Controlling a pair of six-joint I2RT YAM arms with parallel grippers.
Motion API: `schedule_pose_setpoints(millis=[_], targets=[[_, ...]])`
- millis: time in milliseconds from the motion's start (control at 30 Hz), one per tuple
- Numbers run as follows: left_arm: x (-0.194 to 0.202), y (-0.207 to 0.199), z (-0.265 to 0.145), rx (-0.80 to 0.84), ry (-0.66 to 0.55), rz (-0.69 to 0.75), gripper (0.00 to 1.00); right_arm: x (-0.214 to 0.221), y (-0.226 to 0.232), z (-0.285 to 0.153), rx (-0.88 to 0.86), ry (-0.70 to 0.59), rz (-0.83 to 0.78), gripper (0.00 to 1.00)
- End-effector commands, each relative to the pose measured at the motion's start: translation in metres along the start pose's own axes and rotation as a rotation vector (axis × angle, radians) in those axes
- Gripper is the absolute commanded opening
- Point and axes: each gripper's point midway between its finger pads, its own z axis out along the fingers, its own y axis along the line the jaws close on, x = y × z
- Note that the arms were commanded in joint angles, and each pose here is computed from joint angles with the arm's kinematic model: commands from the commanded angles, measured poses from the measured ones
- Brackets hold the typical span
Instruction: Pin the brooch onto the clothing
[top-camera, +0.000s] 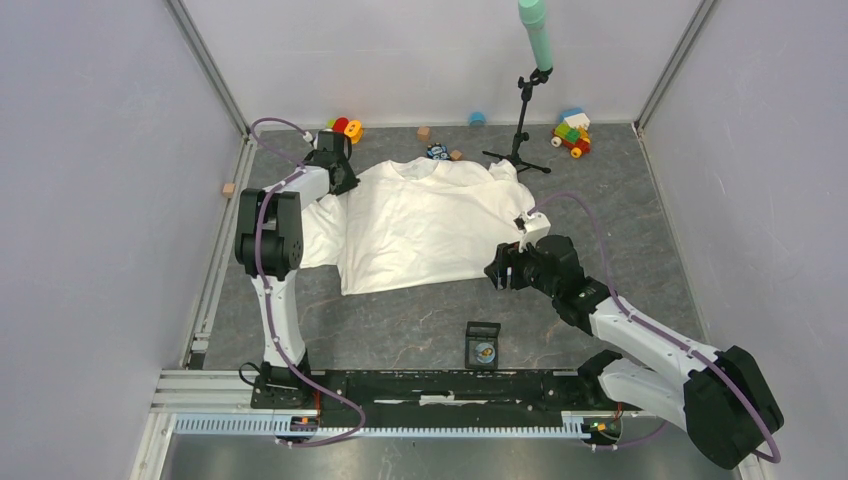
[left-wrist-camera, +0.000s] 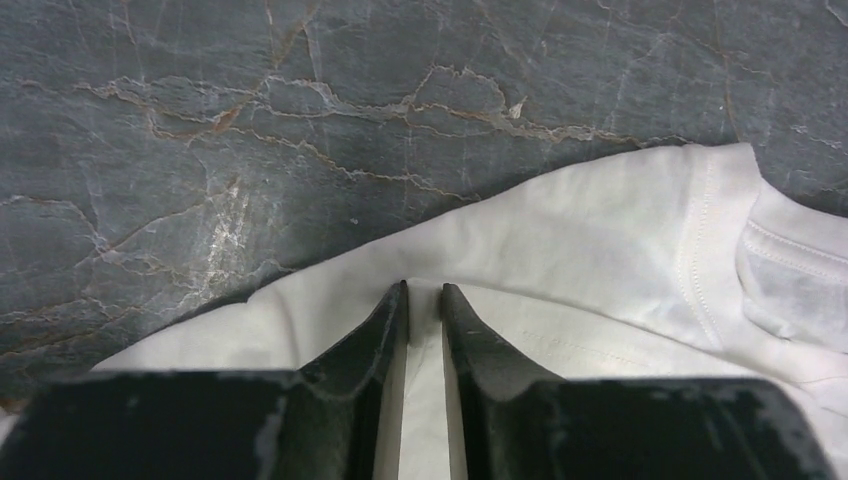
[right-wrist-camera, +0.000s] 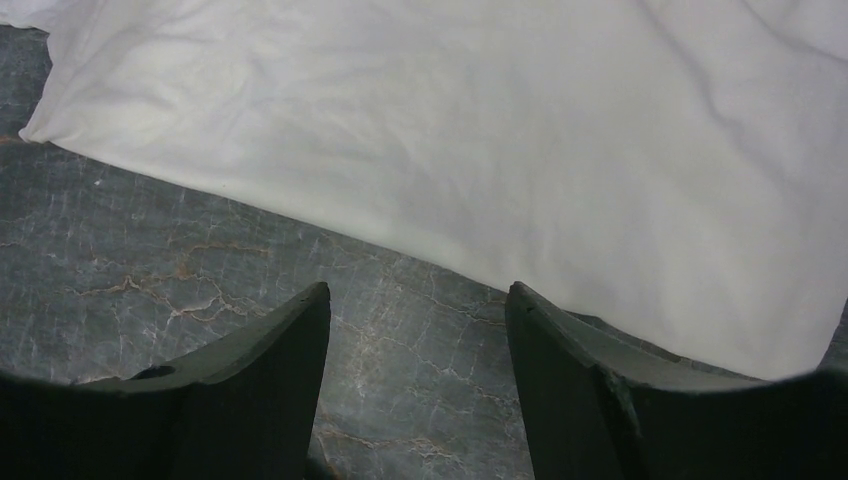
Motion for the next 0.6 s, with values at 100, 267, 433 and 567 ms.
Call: schedule_pose_setpoints(millis=[100,267,433,567], targets=[[-0.007,-0.005,-0.007,0.014,-0.012,0.037,0.09,-0.007,-0.002,-0.003,0.020,-0.022,-0.006,0.69],[-0.023,-0.043,-0.061,0.178,-0.080,0.072,0.02,-0.015,-0.002,-0.005,0.026,-0.039,-0.016,0.69],[-0.004,-0.091,-0.142,0.402,-0.115,0.080,0.02,-0.023,-0.008,-0.006,0.067,-0.054,-0.021,0.69],[0.033,-0.124,-0.206,0.610,-0.091,0.108,0.02,-0.029,-0.002,-0.008,0.041,-0.072,-0.019,0.69]])
